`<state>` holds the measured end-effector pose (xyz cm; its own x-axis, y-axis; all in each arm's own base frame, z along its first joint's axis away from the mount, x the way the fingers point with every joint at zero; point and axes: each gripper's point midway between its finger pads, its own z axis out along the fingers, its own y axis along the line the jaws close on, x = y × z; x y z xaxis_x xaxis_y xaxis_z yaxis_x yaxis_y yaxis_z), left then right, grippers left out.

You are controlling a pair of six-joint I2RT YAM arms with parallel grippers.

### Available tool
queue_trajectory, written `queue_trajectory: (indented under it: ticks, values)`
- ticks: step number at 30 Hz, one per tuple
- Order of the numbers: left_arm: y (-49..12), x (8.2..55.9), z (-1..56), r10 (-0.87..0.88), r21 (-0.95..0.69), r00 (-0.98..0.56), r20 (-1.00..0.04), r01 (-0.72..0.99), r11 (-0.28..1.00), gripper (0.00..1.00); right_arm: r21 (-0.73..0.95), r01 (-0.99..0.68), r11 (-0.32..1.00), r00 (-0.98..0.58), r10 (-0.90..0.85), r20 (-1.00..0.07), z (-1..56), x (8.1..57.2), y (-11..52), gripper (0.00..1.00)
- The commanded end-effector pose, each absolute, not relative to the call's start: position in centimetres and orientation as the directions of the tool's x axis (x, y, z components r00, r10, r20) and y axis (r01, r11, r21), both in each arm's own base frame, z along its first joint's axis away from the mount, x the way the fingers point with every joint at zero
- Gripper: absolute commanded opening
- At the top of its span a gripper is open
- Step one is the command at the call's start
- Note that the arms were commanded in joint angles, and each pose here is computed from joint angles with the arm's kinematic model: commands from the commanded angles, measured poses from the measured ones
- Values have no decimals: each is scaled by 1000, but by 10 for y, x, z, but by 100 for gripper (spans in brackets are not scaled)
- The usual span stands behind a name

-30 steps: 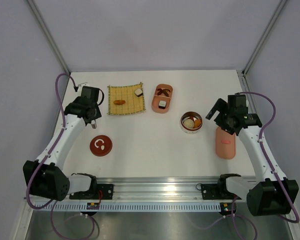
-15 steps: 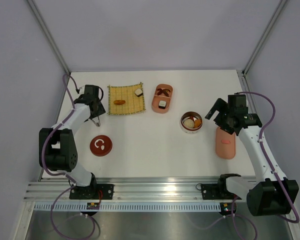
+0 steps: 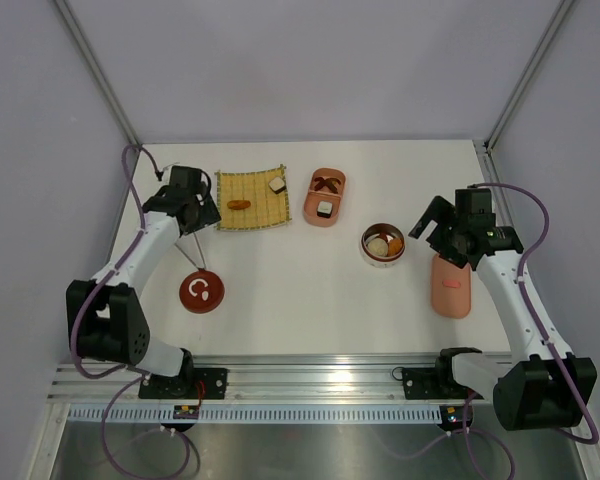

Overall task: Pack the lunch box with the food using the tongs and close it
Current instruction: Place the clamp at the center of the board, then move the box lid to the center of the board.

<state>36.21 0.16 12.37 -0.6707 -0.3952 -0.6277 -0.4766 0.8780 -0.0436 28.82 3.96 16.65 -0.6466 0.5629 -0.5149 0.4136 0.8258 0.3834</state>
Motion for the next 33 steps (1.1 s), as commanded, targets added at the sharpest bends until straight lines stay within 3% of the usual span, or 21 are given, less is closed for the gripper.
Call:
queue_trajectory:
  ticks: [1,7,14,23,33]
  values:
    - [-36,344,163,-301,-33,-675,-674,-379,925,88,417,387,822,-642,565,-518,170,298,45,99]
    - [-81,295,137,-270,-38,-740,-616,-315,948,75,418,380,825,-646,560,-520,170,302,45,99]
    - [-86,252,83,-277,6,-808,-520,-328,945,60,413,376,830,-649,554,-522,168,301,45,99]
    - [-88,248,36,-318,17,-819,-478,-371,929,35,420,370,828,-649,554,-521,169,300,47,99]
    - [-109,235,10,-292,-12,-869,-400,-314,949,27,417,365,832,-650,549,-526,171,299,46,99]
